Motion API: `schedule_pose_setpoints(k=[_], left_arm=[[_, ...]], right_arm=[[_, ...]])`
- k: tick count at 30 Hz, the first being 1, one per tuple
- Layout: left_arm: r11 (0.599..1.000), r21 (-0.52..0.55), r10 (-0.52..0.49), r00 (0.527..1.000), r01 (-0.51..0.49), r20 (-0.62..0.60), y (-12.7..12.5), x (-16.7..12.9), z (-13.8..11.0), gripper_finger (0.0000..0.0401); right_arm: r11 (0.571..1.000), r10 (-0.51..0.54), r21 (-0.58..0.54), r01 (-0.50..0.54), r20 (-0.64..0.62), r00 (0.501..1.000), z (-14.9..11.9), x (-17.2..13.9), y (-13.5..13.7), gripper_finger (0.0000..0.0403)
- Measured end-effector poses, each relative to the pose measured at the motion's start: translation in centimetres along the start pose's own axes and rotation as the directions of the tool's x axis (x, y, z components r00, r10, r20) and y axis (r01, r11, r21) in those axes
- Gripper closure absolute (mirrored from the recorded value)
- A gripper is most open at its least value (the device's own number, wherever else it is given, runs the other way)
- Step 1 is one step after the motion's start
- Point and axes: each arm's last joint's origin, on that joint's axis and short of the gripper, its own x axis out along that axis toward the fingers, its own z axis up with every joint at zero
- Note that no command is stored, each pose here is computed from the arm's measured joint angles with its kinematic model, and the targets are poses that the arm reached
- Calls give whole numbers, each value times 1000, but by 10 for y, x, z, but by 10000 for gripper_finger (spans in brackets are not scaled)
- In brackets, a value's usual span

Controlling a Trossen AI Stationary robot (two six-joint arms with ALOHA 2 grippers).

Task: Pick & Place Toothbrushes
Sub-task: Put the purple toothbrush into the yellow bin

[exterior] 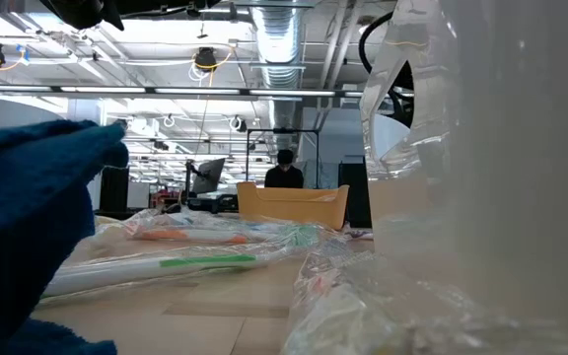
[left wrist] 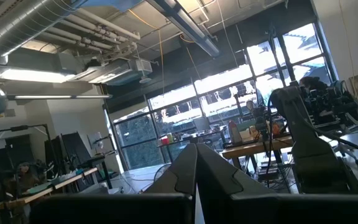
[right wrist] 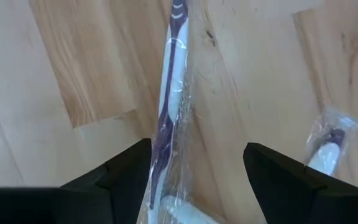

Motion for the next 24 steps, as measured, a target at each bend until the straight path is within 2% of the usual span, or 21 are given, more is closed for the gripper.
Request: schedule_pose_setpoints(k=[6, 12, 24], left_arm=[[1000, -3, -5, 1000, 5, 2, -1, 0, 1, 400], [1000, -10, -21, 1000, 21, 7, -6, 0, 2, 400], [998, -24, -54, 998, 54, 19, -14, -1, 5, 400]], right_arm=[[1000, -1, -2, 1, -9, 1000, -10, 9, -1, 154], [1000, 4, 9, -4, 14, 1000, -8, 9, 0, 154], [995, -97, 40, 96, 38, 995, -7, 8, -3, 154]])
